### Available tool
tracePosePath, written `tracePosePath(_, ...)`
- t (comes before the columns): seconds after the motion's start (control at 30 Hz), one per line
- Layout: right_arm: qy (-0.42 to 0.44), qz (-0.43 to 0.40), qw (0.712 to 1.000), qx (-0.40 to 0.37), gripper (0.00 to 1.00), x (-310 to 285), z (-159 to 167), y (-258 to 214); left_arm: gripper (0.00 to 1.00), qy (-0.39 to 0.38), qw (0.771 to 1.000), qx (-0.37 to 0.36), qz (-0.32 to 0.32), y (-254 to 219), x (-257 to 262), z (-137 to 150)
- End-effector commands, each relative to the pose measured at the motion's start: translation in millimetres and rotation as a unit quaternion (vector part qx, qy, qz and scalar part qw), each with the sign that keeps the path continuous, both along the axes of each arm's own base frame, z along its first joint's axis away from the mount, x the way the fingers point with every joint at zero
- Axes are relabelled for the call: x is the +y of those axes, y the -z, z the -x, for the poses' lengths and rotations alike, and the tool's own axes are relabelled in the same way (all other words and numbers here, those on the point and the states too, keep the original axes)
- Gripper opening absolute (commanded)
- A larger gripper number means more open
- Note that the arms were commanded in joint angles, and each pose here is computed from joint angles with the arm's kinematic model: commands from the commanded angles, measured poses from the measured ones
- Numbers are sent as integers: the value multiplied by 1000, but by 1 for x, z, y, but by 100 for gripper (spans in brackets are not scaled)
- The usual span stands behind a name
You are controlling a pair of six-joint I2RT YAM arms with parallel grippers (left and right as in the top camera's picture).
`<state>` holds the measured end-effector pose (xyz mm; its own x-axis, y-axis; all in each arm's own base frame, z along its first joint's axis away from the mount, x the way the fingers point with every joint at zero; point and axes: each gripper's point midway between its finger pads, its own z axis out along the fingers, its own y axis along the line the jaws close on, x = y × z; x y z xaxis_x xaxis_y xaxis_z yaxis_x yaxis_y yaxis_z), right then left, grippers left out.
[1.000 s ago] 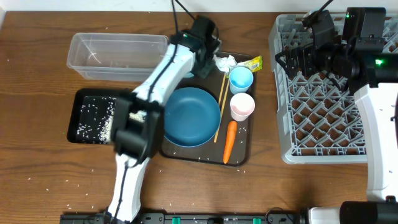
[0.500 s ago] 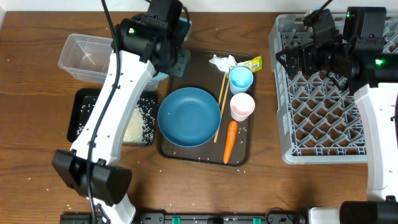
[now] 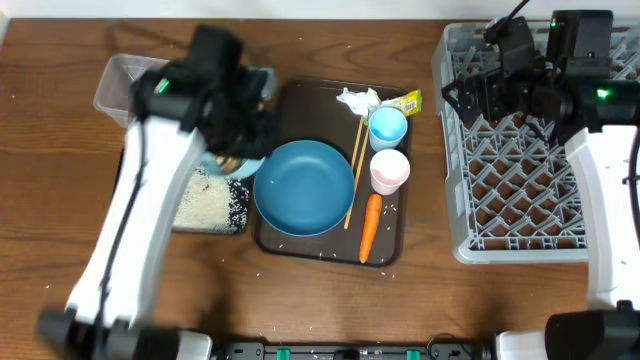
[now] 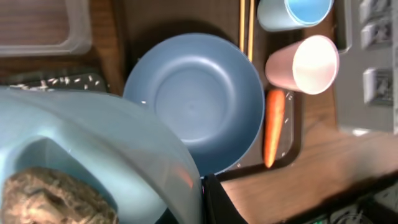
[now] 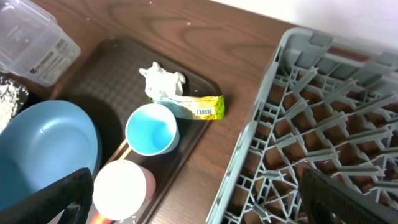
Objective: Sort waste into correct bins and load items into the dishwasher rack
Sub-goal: 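Tip the small blue bowl over the black tray to empty scraps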
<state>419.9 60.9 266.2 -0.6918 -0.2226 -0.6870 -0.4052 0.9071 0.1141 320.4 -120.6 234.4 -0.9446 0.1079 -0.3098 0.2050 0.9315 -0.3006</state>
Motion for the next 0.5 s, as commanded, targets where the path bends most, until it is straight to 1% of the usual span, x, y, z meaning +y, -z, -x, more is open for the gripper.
tracePosePath(0.0,2,-7,1000,2,99,0,-4,2,6,-33,997,-17,60,-5,9,24)
tracePosePath(0.1,-5,-16,1000,4,99,4,-5,4,6,-46,989,-29,140,7,13,31)
tracePosePath(0.2,-13,-25,1000,9,99,7,-3,4,6,-51,967,-34,246,20,21,32)
tracePosePath(0.23,-13,-25,1000,10,99,8,-3,5,6,-52,957,-38,283,24,27,32)
tracePosePath(0.33,-12,-25,1000,14,99,7,-1,6,6,-76,928,-54,360,39,51,32)
tracePosePath(0.4,-12,-25,1000,15,99,7,-1,6,6,-81,900,-80,420,36,66,31)
tracePosePath(0.47,-12,-25,1000,15,99,7,-1,6,6,-71,867,-119,478,23,79,31)
